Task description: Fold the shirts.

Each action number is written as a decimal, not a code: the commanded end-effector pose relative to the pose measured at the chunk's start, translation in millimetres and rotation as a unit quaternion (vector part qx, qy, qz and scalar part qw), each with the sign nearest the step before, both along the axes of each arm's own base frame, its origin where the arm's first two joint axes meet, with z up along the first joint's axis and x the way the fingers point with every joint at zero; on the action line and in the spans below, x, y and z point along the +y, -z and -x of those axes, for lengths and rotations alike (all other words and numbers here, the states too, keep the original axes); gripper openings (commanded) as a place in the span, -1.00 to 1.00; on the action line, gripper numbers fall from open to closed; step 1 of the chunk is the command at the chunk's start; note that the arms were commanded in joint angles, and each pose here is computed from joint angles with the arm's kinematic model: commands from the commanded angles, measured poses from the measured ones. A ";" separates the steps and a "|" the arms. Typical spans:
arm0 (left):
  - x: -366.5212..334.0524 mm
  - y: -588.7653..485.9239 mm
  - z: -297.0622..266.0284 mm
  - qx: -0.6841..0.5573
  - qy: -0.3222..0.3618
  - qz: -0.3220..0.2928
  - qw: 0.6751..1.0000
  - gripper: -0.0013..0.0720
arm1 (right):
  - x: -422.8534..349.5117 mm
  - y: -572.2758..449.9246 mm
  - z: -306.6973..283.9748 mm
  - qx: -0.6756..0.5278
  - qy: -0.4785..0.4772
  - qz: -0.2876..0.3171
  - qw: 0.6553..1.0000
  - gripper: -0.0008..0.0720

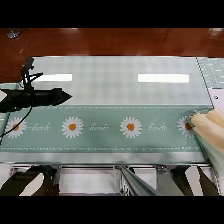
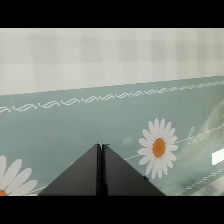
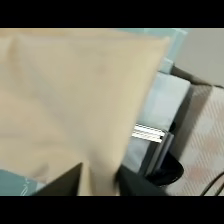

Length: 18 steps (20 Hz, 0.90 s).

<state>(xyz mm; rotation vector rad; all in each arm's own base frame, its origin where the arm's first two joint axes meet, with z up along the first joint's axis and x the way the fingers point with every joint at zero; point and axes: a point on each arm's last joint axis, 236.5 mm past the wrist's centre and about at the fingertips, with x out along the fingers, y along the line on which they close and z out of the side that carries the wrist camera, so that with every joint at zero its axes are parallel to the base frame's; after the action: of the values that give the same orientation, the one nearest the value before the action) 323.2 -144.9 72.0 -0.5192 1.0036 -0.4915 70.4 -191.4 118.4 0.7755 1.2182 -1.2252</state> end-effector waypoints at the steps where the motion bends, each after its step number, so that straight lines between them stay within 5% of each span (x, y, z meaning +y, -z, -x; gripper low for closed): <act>1: -12.5 -1.2 -1.1 0.001 0.006 0.015 1.000 -0.86 | 8.5 43.3 8.4 -0.032 0.011 -0.009 0.999 0.75; 3: -14.8 -7.3 -7.3 -0.004 0.008 0.019 1.000 -0.86 | 14.0 22.9 -87.0 -0.204 -0.097 -0.025 0.974 0.74; 5: -11.7 -38.5 -30.5 -0.043 0.007 0.017 0.999 -0.86 | 42.2 -38.1 -189.5 -0.390 -0.179 -0.057 0.901 0.66; 8: -23.7 -106.2 -70.1 -0.108 0.032 0.020 0.993 -0.86 | 150.7 -118.9 -295.3 -0.507 -0.380 -0.108 0.766 -0.64; 10: -37.6 -135.6 -86.1 -0.147 0.069 -0.001 0.987 -0.87 | 239.4 -102.4 -325.3 -0.441 -0.516 -0.128 0.723 -0.91; 14: 9.1 -52.6 -87.0 -0.060 0.022 -0.168 0.984 -0.87 | 279.5 38.5 -340.1 -0.159 -0.631 -0.064 0.757 -0.92; 18: 36.8 26.6 -62.0 0.037 0.006 -0.212 0.977 -0.86 | 271.8 115.2 -338.6 -0.033 -0.637 -0.062 0.768 -0.91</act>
<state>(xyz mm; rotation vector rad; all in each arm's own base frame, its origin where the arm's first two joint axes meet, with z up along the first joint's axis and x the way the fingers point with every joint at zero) 396.1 -134.5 89.0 -0.2081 1.0425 -0.3754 407.4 80.3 50.8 0.1332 1.2479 0.1047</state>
